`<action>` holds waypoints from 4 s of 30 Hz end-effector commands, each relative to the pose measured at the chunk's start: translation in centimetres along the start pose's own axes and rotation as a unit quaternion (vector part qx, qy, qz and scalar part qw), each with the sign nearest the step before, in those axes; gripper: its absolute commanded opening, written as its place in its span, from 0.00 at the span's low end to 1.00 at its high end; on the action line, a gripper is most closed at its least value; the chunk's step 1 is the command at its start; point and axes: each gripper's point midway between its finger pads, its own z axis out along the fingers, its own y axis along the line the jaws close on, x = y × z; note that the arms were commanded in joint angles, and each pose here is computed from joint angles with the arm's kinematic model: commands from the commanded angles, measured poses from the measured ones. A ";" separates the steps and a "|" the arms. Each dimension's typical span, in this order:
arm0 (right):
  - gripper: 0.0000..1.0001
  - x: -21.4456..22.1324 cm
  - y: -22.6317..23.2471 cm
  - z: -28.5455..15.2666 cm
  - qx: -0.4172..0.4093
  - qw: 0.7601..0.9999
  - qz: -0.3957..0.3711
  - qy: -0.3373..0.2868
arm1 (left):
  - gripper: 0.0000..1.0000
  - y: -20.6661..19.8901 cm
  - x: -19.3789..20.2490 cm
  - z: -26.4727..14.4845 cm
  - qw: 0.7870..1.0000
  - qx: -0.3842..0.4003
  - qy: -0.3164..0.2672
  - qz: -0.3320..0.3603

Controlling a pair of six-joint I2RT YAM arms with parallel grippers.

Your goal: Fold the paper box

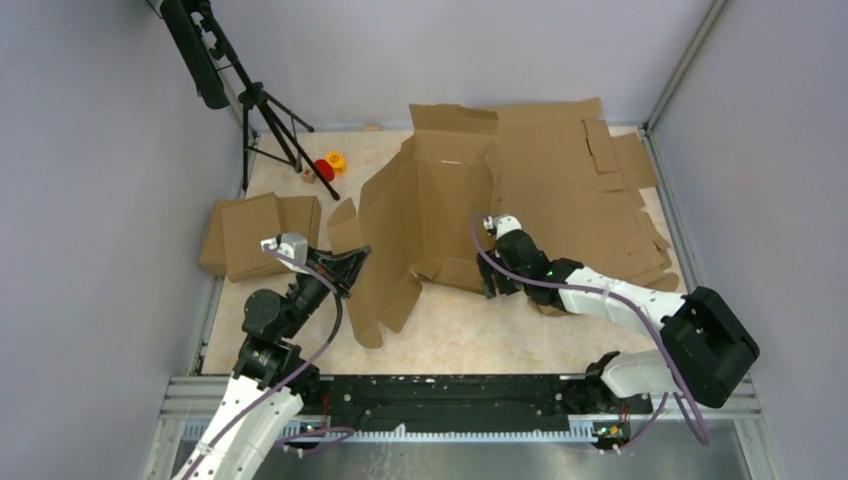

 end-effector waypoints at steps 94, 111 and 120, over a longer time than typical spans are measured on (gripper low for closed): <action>0.83 -13.6 4.9 4.8 -0.085 0.956 0.085 -0.269 | 0.00 4.2 -1.8 -1.0 0.990 -0.113 -0.065 0.046; 0.91 -9.1 0.3 2.4 -0.051 0.986 0.042 -0.154 | 0.00 4.6 -1.8 -1.3 0.987 -0.135 -0.058 0.070; 0.92 -10.0 -3.1 -0.8 -0.050 0.970 0.090 -0.221 | 0.00 4.8 -2.0 -1.4 0.986 -0.140 -0.059 0.072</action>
